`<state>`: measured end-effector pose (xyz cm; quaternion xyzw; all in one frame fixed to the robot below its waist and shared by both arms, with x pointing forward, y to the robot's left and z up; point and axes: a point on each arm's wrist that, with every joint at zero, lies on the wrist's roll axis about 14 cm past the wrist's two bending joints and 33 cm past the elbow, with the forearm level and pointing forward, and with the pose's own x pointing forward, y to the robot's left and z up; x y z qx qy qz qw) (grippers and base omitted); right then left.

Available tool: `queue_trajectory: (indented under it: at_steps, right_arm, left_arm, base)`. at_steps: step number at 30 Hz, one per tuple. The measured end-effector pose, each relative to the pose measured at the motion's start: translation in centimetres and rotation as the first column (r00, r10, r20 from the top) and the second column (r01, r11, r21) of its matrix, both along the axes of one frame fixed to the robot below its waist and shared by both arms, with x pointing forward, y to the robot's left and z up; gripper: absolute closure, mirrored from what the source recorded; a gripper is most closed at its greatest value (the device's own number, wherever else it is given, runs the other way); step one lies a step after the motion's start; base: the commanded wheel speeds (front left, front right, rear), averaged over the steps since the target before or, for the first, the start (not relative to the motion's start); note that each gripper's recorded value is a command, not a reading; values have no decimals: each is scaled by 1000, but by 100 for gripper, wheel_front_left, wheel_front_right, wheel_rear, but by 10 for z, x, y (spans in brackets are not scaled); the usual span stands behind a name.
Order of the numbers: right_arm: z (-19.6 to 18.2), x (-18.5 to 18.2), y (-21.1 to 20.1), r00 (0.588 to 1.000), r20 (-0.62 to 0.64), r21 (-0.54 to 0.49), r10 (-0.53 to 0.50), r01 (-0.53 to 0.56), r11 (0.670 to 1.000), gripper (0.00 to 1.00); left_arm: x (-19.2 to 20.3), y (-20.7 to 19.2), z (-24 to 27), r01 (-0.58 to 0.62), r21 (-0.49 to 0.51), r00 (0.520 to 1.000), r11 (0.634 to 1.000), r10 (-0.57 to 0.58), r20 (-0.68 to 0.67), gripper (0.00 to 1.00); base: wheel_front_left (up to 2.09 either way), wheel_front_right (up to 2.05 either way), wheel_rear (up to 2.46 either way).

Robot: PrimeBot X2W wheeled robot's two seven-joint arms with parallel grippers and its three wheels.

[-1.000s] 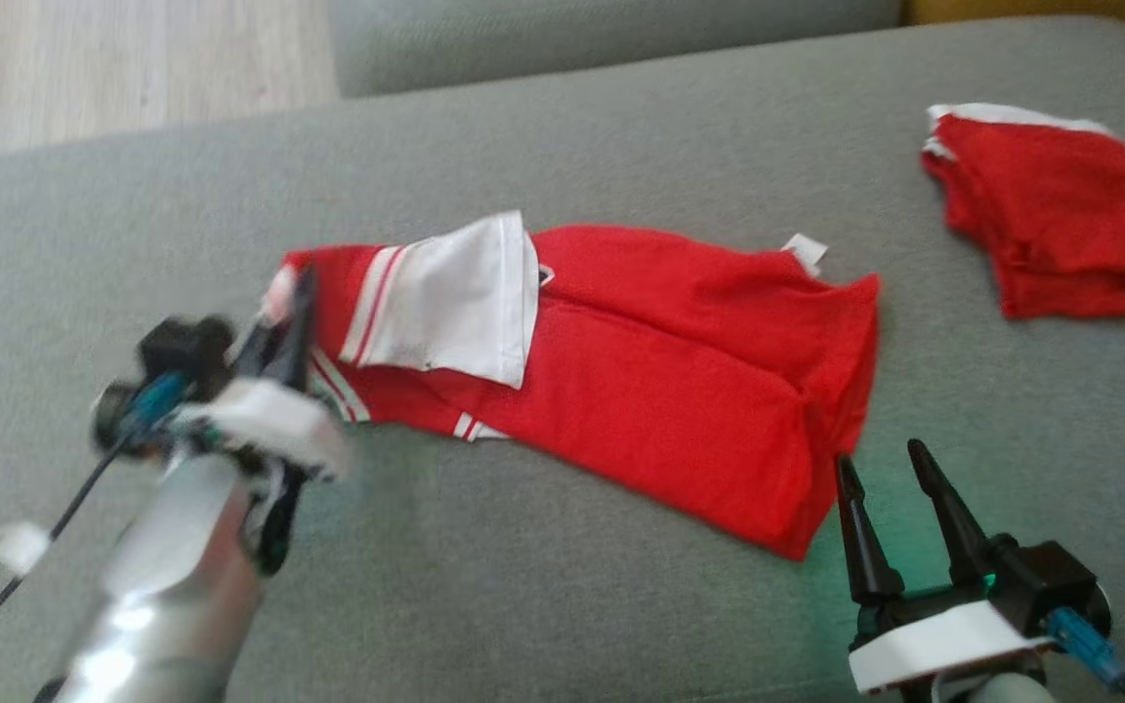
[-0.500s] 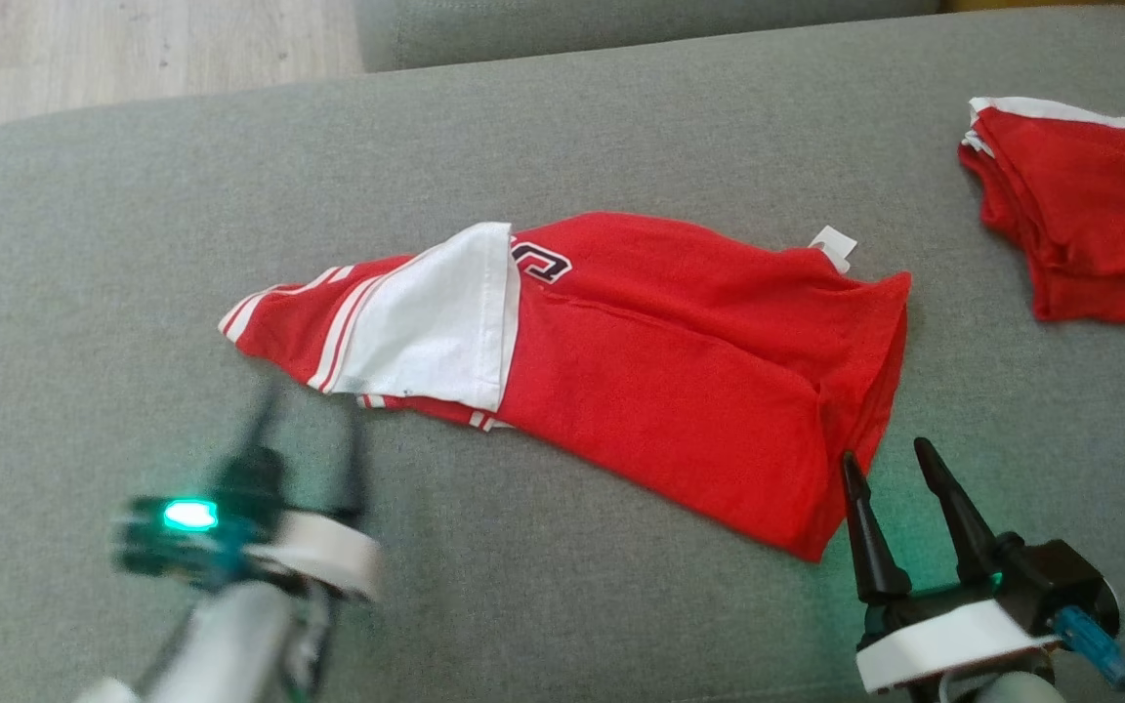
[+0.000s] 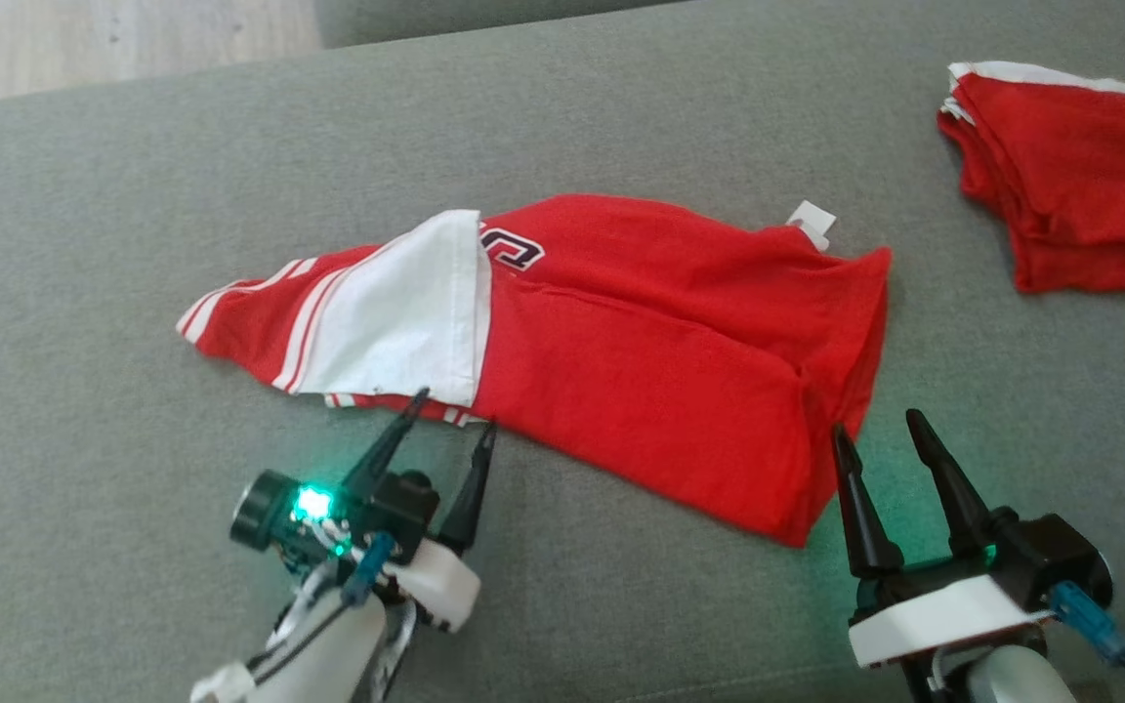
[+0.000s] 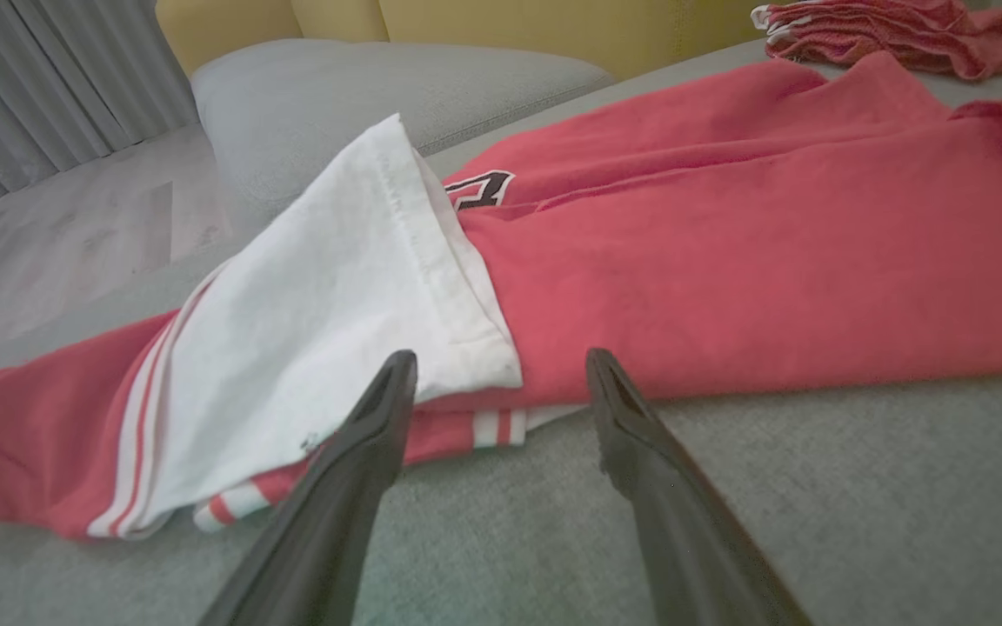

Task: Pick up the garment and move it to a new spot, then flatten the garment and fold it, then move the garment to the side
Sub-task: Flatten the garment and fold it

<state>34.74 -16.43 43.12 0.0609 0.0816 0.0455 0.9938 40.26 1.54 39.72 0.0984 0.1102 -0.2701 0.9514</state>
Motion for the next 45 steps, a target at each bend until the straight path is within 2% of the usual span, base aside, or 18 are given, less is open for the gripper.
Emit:
queue_trajectory:
  at_steps: [8,11,14,17,18,20,22,27,33,40,45]
  right_arm:
    - [-4,-3,-7,1000,-16,-5,-23,23,1000,0]
    - [-5,-4,-8,1000,-18,-5,-26,25,1000,0]
    - [-6,-4,-8,999,-23,-6,-27,27,1000,0]
    - [-8,-4,-8,999,-29,-7,-26,25,1000,0]
    - [-9,-3,-8,999,-32,-8,-25,25,1000,0]
    - [-10,-2,-9,999,-34,-12,-23,23,1000,0]
    - [-10,0,-9,999,-34,-15,-21,20,1000,0]
    - [-6,5,-8,1000,-20,-15,-13,13,1000,0]
    - [-1,5,-7,1000,0,-17,-8,8,1000,0]
    - [1,6,-1,1000,6,24,0,0,1000,0]
    - [-19,4,8,998,-61,49,33,-30,998,0]
  left_arm:
    - [11,-7,-4,13,10,1000,1000,-13,-9,0]
    - [10,-6,-9,11,18,1000,1000,-11,-22,22]
    - [11,-5,-11,8,18,1000,1000,-7,-28,51]
    - [14,-3,-12,-5,16,999,1000,6,-32,68]
    - [16,-1,-14,-11,18,999,1000,12,-36,68]
    - [18,1,-16,-17,25,999,1000,18,-42,82]
    - [20,1,-17,-14,23,999,1000,15,-44,100]
    - [23,3,-11,-23,11,999,1000,24,-30,100]
    - [31,10,24,-64,-49,996,997,67,65,100]
    - [14,54,33,-176,-34,977,984,179,114,100]
    - [21,82,54,-245,-39,951,969,248,188,100]
  base:
    - [0,0,0]
    - [0,0,0]
    - [0,0,0]
    - [0,0,0]
    - [0,0,0]
    - [0,0,0]
    - [0,0,0]
    - [0,0,0]
    - [0,0,0]
    - [0,0,0]
    - [0,0,0]
